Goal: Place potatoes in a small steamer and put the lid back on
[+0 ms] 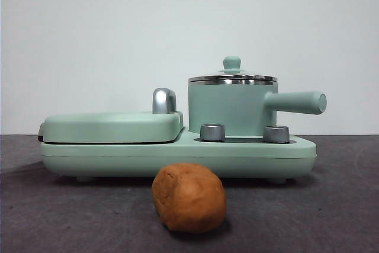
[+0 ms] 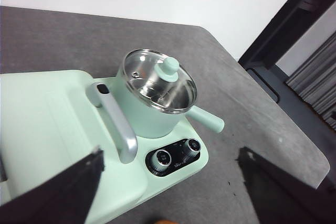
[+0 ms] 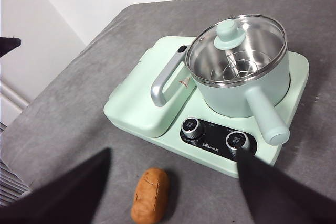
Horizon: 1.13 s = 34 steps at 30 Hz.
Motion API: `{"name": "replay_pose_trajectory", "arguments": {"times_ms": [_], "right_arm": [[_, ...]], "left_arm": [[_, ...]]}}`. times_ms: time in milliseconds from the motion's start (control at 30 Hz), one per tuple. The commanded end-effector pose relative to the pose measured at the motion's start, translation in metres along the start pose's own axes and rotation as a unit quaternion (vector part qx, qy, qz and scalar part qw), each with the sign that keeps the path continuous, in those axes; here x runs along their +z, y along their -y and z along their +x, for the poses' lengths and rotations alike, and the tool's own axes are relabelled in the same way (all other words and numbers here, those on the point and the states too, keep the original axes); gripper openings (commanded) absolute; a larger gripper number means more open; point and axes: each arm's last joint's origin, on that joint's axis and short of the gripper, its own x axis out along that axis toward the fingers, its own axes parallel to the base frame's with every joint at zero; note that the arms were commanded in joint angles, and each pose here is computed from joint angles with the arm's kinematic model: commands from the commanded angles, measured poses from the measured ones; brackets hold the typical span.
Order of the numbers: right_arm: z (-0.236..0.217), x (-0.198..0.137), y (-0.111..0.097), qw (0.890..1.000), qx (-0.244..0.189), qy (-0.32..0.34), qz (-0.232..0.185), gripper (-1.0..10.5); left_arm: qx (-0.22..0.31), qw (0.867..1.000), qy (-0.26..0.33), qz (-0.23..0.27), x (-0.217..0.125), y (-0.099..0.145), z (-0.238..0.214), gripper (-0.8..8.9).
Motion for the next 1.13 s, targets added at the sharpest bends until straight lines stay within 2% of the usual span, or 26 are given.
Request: {"name": "replay_pose_trajectory", "arguments": {"times_ms": [33,367,700,1000,1133], "right_arm": [[-0.002,0.005,-0.002,1.0,0.002,0.007,-0.014,4.5],[-0.001,0.005,-0.002,1.0,0.002,0.007,-0.013,4.5],[0.0,0.005,-0.001,1.0,0.001,-0.002,-0.004,4.5],[0.001,0.005,0.0,1.0,0.0,-0.003,-0.003,4.5],[0.001,0.005,0.0,1.0,0.0,-0.003,-0.005,4.5]], "left_arm": [[-0.009,1.0,0.003,0.02,0.008,0.003,0.002,4.52],[-0.041,0.997,-0.05,0.031,0.03,0.009,0.035,4.73],[0.001,0.989,-0.109,0.094,0.066,0.029,0.106,4.73],[0.033,0.982,-0.139,0.125,0.065,0.037,0.188,4.69],[0.033,0.982,-0.128,0.137,0.055,0.035,0.224,4.67]]}}
